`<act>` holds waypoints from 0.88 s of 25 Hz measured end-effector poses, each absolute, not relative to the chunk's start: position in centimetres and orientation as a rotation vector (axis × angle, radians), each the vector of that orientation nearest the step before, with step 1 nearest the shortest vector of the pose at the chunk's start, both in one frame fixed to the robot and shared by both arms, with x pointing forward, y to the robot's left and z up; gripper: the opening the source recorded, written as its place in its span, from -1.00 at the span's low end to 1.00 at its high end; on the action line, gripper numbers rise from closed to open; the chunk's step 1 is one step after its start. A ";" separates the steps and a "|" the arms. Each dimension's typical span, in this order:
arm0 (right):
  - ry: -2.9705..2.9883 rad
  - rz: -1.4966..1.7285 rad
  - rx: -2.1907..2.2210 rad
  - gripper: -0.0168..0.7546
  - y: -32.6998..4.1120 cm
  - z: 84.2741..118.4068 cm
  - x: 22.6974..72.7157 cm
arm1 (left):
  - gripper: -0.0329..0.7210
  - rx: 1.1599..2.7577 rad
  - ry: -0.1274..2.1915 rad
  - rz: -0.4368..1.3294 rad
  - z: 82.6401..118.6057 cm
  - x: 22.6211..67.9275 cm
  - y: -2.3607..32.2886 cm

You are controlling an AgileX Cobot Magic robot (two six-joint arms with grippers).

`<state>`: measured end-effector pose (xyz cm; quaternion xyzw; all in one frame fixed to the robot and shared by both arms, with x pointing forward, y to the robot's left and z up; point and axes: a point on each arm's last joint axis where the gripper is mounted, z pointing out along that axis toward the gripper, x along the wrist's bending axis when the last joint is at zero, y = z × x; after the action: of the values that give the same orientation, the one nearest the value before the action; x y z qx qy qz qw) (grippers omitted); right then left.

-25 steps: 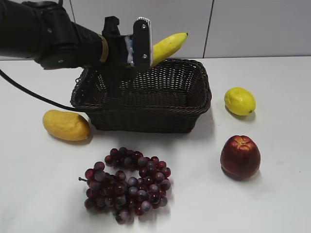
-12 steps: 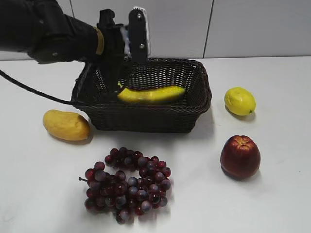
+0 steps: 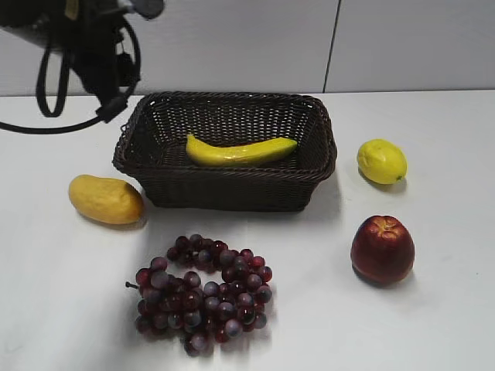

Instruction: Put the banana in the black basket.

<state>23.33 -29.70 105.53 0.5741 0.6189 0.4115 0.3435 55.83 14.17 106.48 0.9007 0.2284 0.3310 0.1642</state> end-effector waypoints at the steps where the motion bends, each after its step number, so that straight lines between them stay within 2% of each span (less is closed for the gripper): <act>1: 1.608 1.069 1.492 0.39 -29.7 105.5 23.3 | 0.58 2.575 0.762 0.898 106.4 55.8 15.0; 6: 1.608 1.069 1.492 0.39 -29.7 105.5 23.3 | 0.58 2.583 1.398 0.609 105.1 55.3 20.5; 11: 1.608 1.069 1.492 0.39 -29.7 105.5 23.3 | 0.58 2.445 1.827 0.213 104.5 54.3 24.8; 13: 1.608 1.069 1.492 0.39 -29.7 105.5 23.3 | 0.58 2.367 1.924 0.097 104.4 54.1 26.1; 15: 1.608 1.069 1.492 0.39 -29.7 105.5 23.3 | 0.57 2.303 1.967 0.054 104.6 53.8 26.9; 22: 1.608 1.069 1.492 0.39 -29.7 105.5 23.3 | 0.53 2.196 1.961 0.070 106.7 48.2 27.7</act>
<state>23.33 -29.70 105.53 0.5741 0.6189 0.4115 0.3435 48.22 27.73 106.74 0.7421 0.6627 0.0236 0.0983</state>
